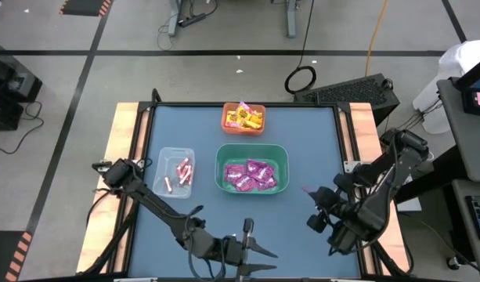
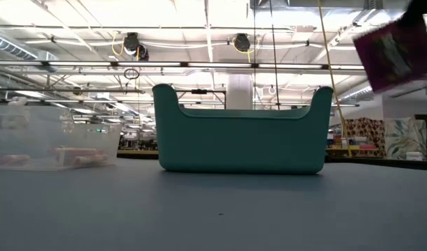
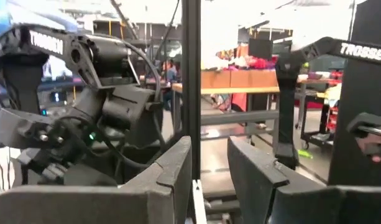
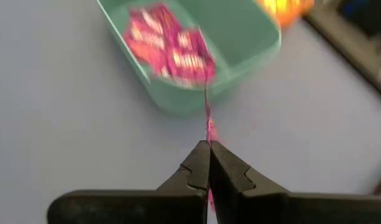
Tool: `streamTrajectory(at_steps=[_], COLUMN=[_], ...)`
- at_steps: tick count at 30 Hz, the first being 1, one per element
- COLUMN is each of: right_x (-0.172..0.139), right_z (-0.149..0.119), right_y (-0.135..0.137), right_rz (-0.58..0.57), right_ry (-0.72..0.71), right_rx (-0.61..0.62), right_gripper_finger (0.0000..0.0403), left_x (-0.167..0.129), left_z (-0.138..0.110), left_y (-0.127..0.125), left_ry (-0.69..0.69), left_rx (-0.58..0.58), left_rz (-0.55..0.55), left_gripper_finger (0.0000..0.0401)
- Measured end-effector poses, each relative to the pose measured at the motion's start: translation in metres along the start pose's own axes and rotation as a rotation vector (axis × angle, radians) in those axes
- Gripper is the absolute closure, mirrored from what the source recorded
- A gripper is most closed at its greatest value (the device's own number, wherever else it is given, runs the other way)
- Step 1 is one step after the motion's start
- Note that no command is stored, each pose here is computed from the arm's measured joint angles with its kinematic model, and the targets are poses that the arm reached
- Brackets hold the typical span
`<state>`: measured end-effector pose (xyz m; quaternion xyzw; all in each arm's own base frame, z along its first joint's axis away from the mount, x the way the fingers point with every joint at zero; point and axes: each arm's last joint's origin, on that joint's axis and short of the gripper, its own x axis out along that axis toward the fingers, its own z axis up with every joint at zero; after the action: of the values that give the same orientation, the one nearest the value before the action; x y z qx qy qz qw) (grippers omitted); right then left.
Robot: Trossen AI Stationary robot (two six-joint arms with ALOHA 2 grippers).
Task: Sort candy
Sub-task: Put the purple candy into the green bin
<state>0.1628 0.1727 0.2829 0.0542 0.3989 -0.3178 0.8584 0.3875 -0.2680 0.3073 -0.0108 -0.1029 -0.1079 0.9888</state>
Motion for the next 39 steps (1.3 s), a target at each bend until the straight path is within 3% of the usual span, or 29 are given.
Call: streamTrajectory(at_steps=[6, 11, 16, 24, 34, 36, 39], right_x=[-0.018, -0.025, -0.026, -0.027, -0.027, -0.027, -0.027], right_z=[0.022, 0.032, 0.034, 0.038, 0.038, 0.039, 0.040], right_y=[0.000, 0.000, 0.000, 0.006, 0.010, 0.010, 0.014], right_rz=[0.029, 0.043, 0.041, 0.024, -0.049, -0.051, -0.023], right_ry=[-0.159, -0.170, -0.213, -0.328, -0.345, -0.349, -0.364], right_rx=[-0.044, -0.090, -0.117, -0.297, -0.779, -0.812, -0.749], right_gripper_finger=[0.0403, 0.0403, 0.0403, 0.0403, 0.0403, 0.0403, 0.0403], left_x=[0.012, 0.019, 0.023, 0.027, 0.021, 0.018, 0.014], left_z=[0.019, 0.030, 0.025, 0.014, 0.013, 0.014, 0.014], left_y=[0.013, 0.024, 0.036, 0.051, 0.030, 0.022, 0.012], left_ry=[-0.076, -0.105, -0.070, 0.047, 0.068, 0.067, 0.069], left_rx=[-0.009, -0.003, 0.006, -0.032, -0.072, -0.075, -0.073], left_rz=[-0.092, -0.166, -0.143, -0.048, -0.079, -0.084, -0.057], left_gripper_finger=[0.0289, 0.0289, 0.0289, 0.0289, 0.0289, 0.0289, 0.0289])
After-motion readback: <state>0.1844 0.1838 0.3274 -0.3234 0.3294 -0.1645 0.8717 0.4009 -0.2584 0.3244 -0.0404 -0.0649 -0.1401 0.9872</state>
